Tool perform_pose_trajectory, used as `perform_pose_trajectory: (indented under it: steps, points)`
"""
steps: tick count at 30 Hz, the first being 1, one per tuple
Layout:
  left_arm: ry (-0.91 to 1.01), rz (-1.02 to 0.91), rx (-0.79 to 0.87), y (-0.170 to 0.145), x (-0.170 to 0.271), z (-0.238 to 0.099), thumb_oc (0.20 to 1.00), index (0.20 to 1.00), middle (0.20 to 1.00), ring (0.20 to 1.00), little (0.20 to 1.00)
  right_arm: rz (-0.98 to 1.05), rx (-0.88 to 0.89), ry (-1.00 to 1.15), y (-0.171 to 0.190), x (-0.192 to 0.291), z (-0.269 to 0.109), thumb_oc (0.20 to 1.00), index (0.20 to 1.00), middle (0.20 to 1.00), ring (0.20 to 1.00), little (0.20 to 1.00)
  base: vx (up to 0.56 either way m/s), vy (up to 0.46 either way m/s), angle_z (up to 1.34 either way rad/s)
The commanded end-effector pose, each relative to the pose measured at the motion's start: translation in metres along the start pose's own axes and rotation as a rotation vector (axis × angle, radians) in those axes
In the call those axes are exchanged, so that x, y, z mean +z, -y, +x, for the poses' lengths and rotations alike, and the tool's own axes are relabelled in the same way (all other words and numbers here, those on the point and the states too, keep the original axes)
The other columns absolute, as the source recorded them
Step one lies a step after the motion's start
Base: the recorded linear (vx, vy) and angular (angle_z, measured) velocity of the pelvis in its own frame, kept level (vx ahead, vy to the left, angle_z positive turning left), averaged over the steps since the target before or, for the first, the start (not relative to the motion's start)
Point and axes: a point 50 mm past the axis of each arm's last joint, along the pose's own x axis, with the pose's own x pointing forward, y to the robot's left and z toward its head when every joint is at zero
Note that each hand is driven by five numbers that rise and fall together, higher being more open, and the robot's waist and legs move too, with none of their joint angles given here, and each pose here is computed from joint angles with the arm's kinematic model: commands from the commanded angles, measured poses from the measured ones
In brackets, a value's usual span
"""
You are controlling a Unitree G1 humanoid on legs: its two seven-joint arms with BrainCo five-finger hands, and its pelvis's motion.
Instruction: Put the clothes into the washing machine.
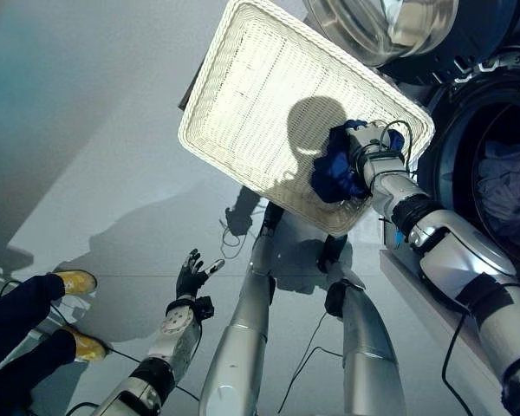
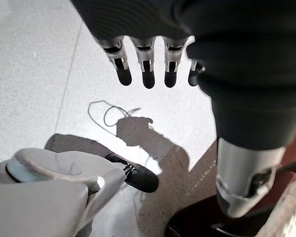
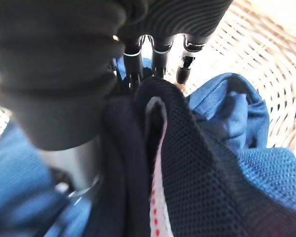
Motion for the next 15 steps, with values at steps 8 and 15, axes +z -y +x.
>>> perform_pose_trajectory:
  steps: [8,15]
  points:
    - [0.022,0.016,0.014,0.007,0.012,0.008,1.000,1.000,1.000,1.000,1.000,0.432,0.365,0.040,-0.077,-0.006,-0.016,0.200,0.200,0.200,0.200,0.200,0.00,-0.002,0.03]
    - [0.025,0.002,0.040,0.001,0.012,0.007,1.000,1.000,1.000,1.000,1.000,0.731,0.441,0.157,-0.072,0.018,-0.022,0.200,0.200,0.200,0.200,0.200,0.00,0.000,0.00]
